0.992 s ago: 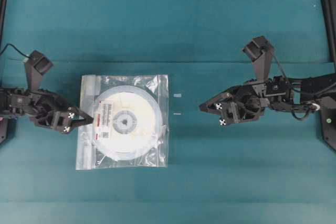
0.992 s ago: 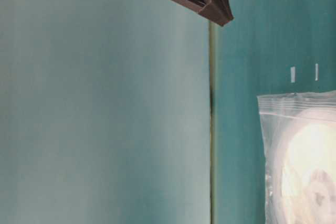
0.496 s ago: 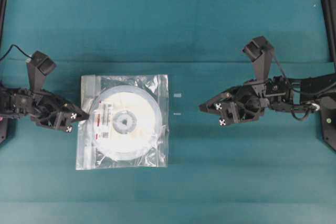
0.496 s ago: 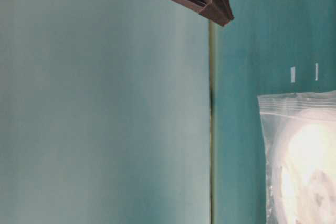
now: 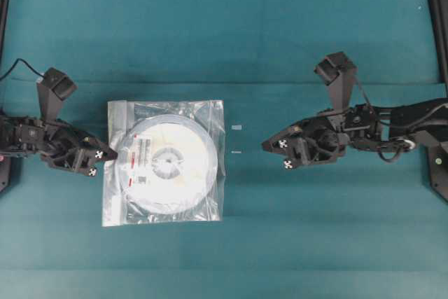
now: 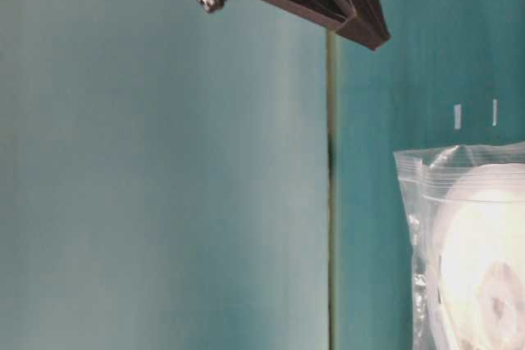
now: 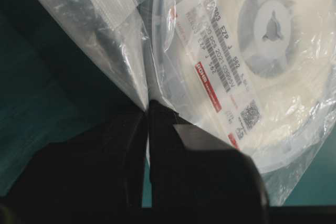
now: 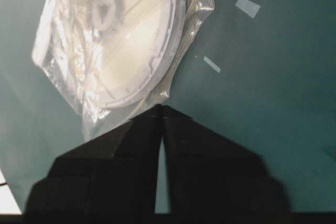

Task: Take out the reel from the clear zip bag.
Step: 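Extend the right gripper into the bag opening toward the reel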

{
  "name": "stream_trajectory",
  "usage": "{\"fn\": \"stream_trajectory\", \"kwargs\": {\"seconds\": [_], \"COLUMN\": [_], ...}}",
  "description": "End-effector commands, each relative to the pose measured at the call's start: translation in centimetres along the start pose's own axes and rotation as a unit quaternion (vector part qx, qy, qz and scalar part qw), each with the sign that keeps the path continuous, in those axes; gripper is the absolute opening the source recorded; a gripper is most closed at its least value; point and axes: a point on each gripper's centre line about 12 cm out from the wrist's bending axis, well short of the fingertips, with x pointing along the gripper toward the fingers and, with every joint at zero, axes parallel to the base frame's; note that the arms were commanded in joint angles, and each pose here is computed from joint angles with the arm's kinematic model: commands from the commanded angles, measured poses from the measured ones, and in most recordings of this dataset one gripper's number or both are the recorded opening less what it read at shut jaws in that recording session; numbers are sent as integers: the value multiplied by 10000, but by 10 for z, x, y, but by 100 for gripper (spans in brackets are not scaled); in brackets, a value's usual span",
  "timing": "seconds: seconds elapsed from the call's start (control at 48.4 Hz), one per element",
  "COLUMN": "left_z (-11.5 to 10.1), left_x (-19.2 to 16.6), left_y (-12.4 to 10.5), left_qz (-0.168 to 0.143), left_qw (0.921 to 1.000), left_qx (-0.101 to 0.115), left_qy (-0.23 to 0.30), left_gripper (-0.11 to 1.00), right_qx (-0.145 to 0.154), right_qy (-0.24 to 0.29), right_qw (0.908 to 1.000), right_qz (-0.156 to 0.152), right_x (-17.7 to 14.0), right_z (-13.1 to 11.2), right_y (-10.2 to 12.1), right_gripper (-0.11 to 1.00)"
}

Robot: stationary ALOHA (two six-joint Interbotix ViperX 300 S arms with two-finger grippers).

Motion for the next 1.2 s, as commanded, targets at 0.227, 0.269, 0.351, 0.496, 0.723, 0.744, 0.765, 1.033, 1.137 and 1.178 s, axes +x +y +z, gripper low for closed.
{"fn": "stream_trajectory", "kwargs": {"seconds": [0.227,0.269,0.351,0.496,0.723,0.744,0.765,1.033,1.137,1.178], "left_z": [2,2,2,2,2,2,2,2,2,2], "left_x": [0,0,1,1,1,1,1,1,1,1], "left_y": [-2,-2,-3,-2,-2,-2,-3,-3,-2,-3], "left_qz": [-26,-26,-32,-28,-30,-30,-36,-32,-30,-32], "left_qw": [10000,10000,10000,10000,10000,10000,10000,10000,10000,10000], "left_qx": [40,40,25,28,35,35,35,40,35,40], "left_qy": [-16,-16,-20,-27,-25,-25,-29,-20,-25,-20], "left_gripper": [-4,-4,-4,-4,-4,-4,-4,-4,-4,-4], "right_qx": [401,414,397,373,345,351,344,362,374,367], "right_qy": [16,42,115,227,315,307,305,285,263,260], "right_qw": [9991,9989,9988,9985,9982,9982,9983,9983,9984,9985], "right_qz": [-160,-207,-268,-343,-372,-367,-359,-344,-320,-312], "right_x": [38,44,54,68,79,79,80,92,96,96], "right_z": [2,1,-1,-4,-8,-7,-7,-5,-2,-2], "right_y": [9,10,12,16,20,21,22,26,29,29], "right_gripper": [78,82,82,81,81,81,81,81,81,81]}}
